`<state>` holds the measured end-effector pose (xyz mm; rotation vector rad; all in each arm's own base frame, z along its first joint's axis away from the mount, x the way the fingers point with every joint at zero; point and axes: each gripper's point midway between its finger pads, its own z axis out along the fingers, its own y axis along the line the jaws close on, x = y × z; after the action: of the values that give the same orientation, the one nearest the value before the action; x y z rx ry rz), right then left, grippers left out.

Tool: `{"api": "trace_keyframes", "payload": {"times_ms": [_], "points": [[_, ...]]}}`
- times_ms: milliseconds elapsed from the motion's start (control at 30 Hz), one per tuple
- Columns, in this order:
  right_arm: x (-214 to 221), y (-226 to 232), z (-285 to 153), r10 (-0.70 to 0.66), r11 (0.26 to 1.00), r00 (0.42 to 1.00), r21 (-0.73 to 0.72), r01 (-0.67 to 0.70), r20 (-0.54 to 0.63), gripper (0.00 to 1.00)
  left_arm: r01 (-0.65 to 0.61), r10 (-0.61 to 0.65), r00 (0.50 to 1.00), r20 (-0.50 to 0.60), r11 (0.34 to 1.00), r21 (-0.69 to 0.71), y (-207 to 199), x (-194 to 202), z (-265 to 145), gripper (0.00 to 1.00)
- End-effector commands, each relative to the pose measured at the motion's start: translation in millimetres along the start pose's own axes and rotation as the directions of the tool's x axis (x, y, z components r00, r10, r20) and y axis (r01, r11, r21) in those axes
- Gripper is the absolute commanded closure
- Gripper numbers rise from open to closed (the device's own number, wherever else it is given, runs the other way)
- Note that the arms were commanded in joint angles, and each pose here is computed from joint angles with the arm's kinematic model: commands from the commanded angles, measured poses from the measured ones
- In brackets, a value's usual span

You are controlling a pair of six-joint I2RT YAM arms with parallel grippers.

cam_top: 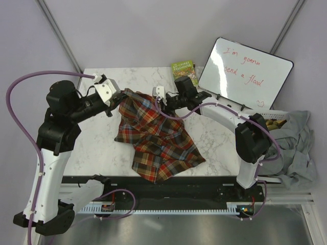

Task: Fold and stack the long sleeve shirts
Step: Flatten the shirt out

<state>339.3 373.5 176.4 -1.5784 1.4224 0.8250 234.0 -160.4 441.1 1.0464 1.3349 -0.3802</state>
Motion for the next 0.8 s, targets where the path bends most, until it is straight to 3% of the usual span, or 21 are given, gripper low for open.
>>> {"api": "trace_keyframes", "payload": {"times_ms": [0,33,100,133,267,400,500,567,600,667,700,733,767], "points": [[-18.0,-18.4,-5.2,-0.04,0.999,0.998,0.02,0.039,0.044,0.69,-0.054,0.056,0.996,0.072,0.998,-0.03,6.9,-22.5,-4.1,0.98],[-22.0,-19.7,-4.1,-0.041,0.999,0.998,0.017,0.04,0.053,0.72,-0.053,0.055,0.996,0.07,0.998,-0.03,7.2,-22.0,-3.6,0.98],[-24.1,-20.8,-5.3,-0.031,0.999,0.998,0.02,0.03,0.055,0.96,-0.054,0.057,0.996,0.066,0.998,-0.039,9.6,-22.1,-3.4,0.98],[-25.6,-20.9,-7.4,-0.036,0.999,0.998,0.027,0.034,0.054,1.0,-0.053,0.056,0.996,0.063,0.998,-0.046,10.9,-22.1,-3.8,0.98],[-30.4,-40.0,-29.6,0.003,0.993,0.999,0.119,-0.008,0.046,1.0,-0.042,0.045,0.998,0.05,0.997,-0.064,13.9,-18.0,-3.1,0.98],[-41.2,-78.7,-74.9,0.141,0.946,0.986,0.281,-0.16,0.085,1.0,0.007,-0.007,1.0,0.007,1.0,-0.005,-2.0,1.1,-1.4,0.98],[-54.2,-96.5,-119.2,0.214,0.887,0.966,0.385,-0.254,0.145,1.0,0.083,-0.072,0.996,-0.051,0.955,0.286,-68.3,39.5,3.3,0.93],[-60.9,-92.7,-146.8,0.226,0.868,0.958,0.41,-0.28,0.177,1.0,0.203,-0.149,0.974,-0.168,0.903,0.378,-108.7,77.0,15.4,0.91],[-62.6,-87.8,-152.9,0.222,0.866,0.959,0.415,-0.277,0.178,1.0,0.188,-0.098,0.972,-0.212,0.867,0.462,-145.7,86.2,23.5,0.91],[-63.5,-68.7,-164.5,0.216,0.868,0.962,0.419,-0.267,0.167,1.0,0.211,-0.059,0.957,-0.284,0.813,0.543,-191.8,118.3,41.2,0.82],[-72.7,-59.3,-174.6,0.19,0.868,0.967,0.43,-0.247,0.172,1.0,0.256,-0.089,0.943,-0.32,0.808,0.53,-196.4,127.9,46.6,0.75],[-59.3,-49.2,-173.5,0.222,0.867,0.964,0.422,-0.264,0.146,1.0,0.292,-0.089,0.923,-0.375,0.796,0.53,-200.9,143.4,56.6,0.61],[-56.0,-43.7,-177.2,0.217,0.866,0.967,0.431,-0.253,0.131,1.0,0.309,-0.084,0.91,-0.407,0.791,0.528,-201.4,148.8,58.0,0.58]]}}
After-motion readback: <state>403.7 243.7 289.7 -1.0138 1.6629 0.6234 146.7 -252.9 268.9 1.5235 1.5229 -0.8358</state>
